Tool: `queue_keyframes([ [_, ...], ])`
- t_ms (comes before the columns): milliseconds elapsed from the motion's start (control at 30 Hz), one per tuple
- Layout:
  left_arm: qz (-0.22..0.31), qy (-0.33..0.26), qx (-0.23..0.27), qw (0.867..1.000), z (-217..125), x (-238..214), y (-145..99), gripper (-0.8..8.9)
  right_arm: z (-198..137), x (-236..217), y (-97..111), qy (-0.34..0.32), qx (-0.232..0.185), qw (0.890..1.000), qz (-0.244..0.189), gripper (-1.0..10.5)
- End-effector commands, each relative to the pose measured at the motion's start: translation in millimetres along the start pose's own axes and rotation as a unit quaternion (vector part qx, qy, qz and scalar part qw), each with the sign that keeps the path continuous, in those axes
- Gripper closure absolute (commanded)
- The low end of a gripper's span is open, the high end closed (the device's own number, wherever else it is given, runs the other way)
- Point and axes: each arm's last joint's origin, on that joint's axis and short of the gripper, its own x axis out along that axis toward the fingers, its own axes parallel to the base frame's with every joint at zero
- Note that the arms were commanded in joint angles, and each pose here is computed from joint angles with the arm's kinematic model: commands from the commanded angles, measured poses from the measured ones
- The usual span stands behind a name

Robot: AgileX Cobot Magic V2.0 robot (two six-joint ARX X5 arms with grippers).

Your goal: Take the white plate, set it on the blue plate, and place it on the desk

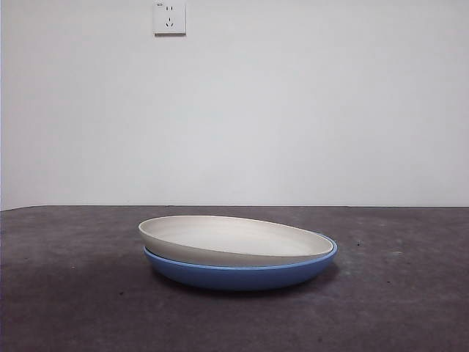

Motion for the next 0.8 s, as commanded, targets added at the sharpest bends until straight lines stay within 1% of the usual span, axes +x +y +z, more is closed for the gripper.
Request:
queue_keyframes([
  [33, -0.006, -0.009, 0.015, 1.0, 3.5, -2.1, -1.6, 2.11, -4.9, -2.6, -0.1, 0.031, 0.007, 1.0, -0.003, 3.3],
  [200, -0.006, -0.009, 0.015, 1.0, 3.5, -2.1, -1.6, 2.25, -4.8, -2.5, -0.1, 0.031, 0.009, 0.999, -0.003, 3.4],
  [233, -0.006, -0.009, 0.015, 1.0, 3.5, -2.1, -1.6, 2.32, -4.8, -2.5, -0.1, 0.031, 0.009, 0.999, -0.003, 3.6],
  [267, -0.006, -0.009, 0.015, 1.0, 3.5, -2.1, -1.6, 2.8, -4.8, -2.5, -0.1, 0.031, 0.009, 0.999, -0.003, 4.6],
  [300, -0.006, -0.009, 0.015, 1.0, 3.4, -2.1, -1.6, 3.78, -4.8, -2.5, -0.1, 0.031, 0.009, 0.999, -0.003, 6.0],
  [333, -0.006, -0.009, 0.015, 1.0, 3.4, -2.1, -1.6, 5.02, -4.8, -2.5, -0.1, 0.031, 0.009, 0.999, -0.003, 7.5],
  [367, -0.006, -0.009, 0.015, 1.0, 3.4, -2.1, -1.6, 6.69, -4.8, -2.5, -0.2, 0.031, 0.009, 0.999, -0.004, 9.2],
  [400, -0.006, -0.009, 0.015, 1.0, 3.4, -2.1, -1.6, 8.19, -4.8, -2.5, -0.3, 0.031, 0.008, 0.999, -0.005, 9.4],
  [433, -0.006, -0.009, 0.015, 1.0, 3.5, -2.1, -1.6, 7.91, -4.7, -2.5, -0.4, 0.03, 0.008, 0.999, -0.007, 9.3],
  [467, -0.006, -0.009, 0.015, 1.0, 3.4, -2.1, -1.6, 7.87, -4.7, -2.5, -0.4, 0.03, 0.008, 0.999, -0.008, 9.3],
  [800, -0.006, -0.009, 0.015, 1.0, 3.4, -2.1, -1.7, 7.87, -4.7, -2.6, -0.3, 0.03, 0.008, 0.999, -0.007, 9.3],
])
